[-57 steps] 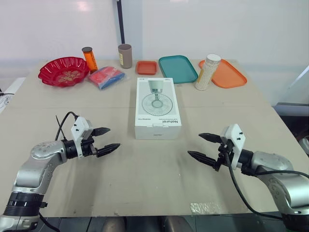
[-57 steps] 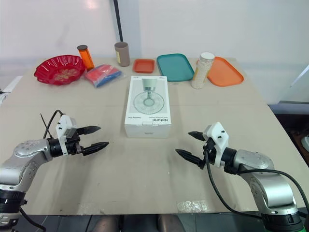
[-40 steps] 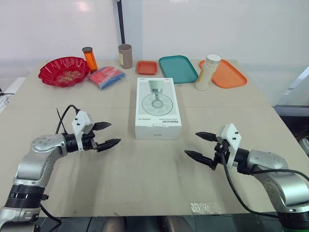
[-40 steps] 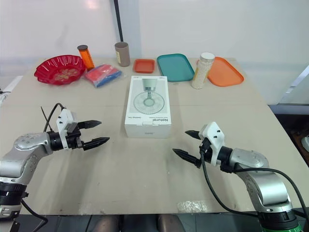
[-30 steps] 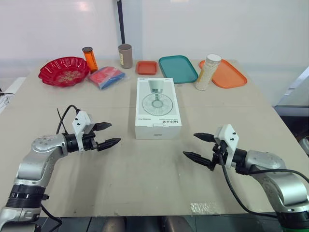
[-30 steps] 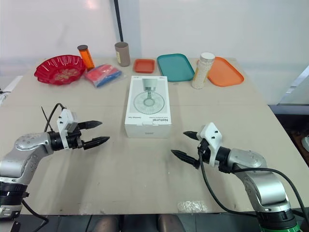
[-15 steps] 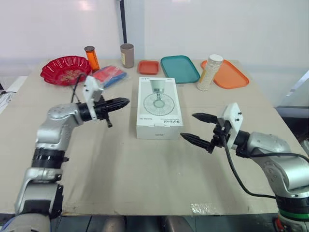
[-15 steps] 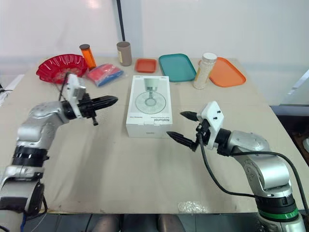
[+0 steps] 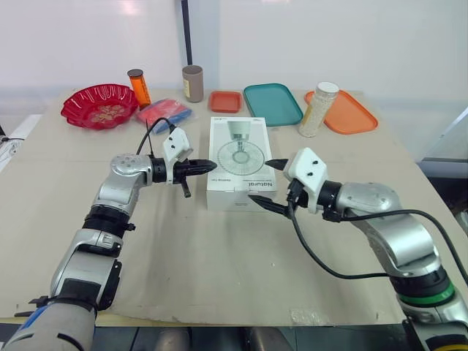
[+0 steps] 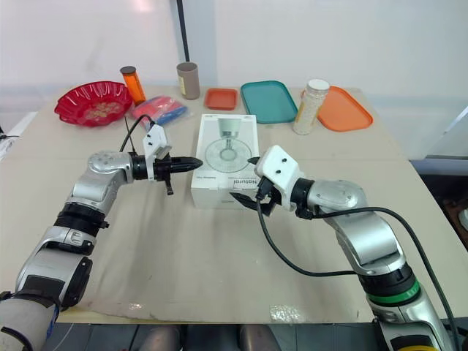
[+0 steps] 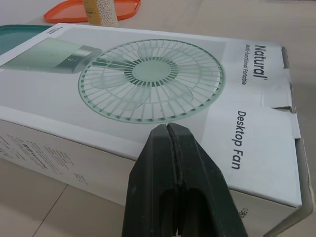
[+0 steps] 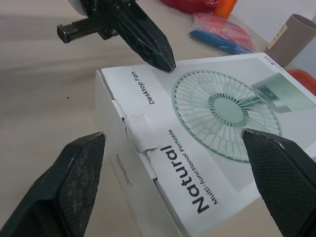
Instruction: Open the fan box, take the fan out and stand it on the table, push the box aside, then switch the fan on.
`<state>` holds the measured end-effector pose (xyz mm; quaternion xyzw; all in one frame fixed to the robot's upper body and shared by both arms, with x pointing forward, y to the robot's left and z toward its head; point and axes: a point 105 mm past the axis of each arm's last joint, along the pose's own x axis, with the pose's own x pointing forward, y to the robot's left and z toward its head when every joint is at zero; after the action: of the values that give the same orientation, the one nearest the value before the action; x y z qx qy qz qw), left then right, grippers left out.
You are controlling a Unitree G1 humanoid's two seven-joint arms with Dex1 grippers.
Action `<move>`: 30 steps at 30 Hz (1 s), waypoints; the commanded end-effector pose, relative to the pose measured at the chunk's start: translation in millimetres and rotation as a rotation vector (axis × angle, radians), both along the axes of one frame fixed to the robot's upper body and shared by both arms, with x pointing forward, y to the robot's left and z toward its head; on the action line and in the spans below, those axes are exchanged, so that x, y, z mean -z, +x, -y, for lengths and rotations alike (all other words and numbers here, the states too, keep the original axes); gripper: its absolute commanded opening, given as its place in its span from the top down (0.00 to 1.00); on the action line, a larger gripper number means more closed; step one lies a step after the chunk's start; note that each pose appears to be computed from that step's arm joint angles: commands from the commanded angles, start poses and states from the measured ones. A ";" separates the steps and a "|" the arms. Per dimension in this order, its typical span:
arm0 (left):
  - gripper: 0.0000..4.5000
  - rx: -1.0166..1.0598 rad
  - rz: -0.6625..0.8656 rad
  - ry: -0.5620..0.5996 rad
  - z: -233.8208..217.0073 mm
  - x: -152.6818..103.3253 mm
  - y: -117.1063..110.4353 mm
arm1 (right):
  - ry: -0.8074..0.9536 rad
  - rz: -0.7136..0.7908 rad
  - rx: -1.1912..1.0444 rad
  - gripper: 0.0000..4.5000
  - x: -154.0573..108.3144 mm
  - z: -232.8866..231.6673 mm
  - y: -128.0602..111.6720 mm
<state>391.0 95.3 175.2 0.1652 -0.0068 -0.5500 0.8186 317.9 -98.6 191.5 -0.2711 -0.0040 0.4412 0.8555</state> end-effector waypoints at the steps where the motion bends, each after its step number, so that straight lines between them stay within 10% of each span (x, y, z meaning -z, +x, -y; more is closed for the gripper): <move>1: 0.99 0.015 0.002 0.049 3.4 7.0 -2.3 | -0.028 0.052 -0.029 0.00 -6.4 -5.9 0.0; 30: 0.99 0.030 0.050 0.031 13.8 7.3 -4.5 | 0.088 0.044 0.087 0.00 -18.6 5.1 36.4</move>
<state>388.4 85.6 174.6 0.1866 -0.0321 -0.5483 0.8145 350.4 -97.4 189.6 -0.2471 0.0014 0.4192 0.8736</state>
